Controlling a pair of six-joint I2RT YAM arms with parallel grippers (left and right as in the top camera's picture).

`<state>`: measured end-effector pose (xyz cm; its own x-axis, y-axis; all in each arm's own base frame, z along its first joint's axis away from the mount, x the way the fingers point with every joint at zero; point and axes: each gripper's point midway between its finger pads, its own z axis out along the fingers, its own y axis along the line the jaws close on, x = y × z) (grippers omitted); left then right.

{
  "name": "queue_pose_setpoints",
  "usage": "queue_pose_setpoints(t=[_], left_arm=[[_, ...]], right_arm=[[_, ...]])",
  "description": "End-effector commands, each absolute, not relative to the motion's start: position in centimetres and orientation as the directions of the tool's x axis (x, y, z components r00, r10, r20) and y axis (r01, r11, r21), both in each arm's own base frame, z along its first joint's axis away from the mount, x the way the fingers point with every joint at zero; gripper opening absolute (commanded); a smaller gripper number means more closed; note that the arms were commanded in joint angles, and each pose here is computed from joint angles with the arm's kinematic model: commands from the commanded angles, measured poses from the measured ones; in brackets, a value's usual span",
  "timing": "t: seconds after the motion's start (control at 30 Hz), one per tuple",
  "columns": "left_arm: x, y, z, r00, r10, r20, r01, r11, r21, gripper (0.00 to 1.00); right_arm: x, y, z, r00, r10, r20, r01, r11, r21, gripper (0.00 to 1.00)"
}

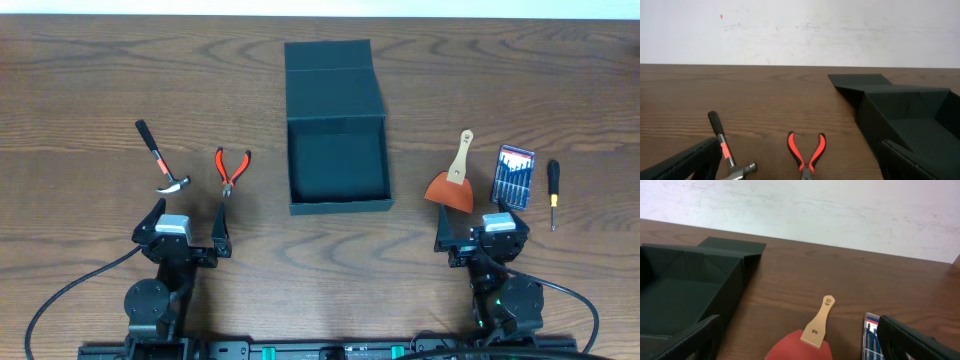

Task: Pack container
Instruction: 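Raise the right arm and move the right gripper over the orange scraper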

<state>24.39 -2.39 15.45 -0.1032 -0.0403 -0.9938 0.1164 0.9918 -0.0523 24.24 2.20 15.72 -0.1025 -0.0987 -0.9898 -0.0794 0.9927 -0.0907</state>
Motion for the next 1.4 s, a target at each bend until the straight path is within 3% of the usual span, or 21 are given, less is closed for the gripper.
queue_pose_setpoints(t=[0.0,1.13,1.37], left_arm=[[24.2,-3.0,13.8,-0.156,-0.039,-0.987,0.146,0.987,-0.063,0.99],[24.3,-3.0,13.9,-0.153,-0.040,-0.987,0.146,0.987,-0.062,0.98],[24.2,-2.9,15.2,-0.146,-0.146,-0.978,0.128,0.978,-0.165,0.98]], right_arm=[[24.2,2.5,15.6,-0.100,-0.091,-0.991,-0.090,0.993,-0.082,0.99],[24.2,2.5,15.6,-0.100,-0.089,-0.991,-0.091,0.993,-0.080,0.99],[24.1,2.4,15.7,-0.133,0.145,-0.980,-0.063,0.986,0.154,0.99]])
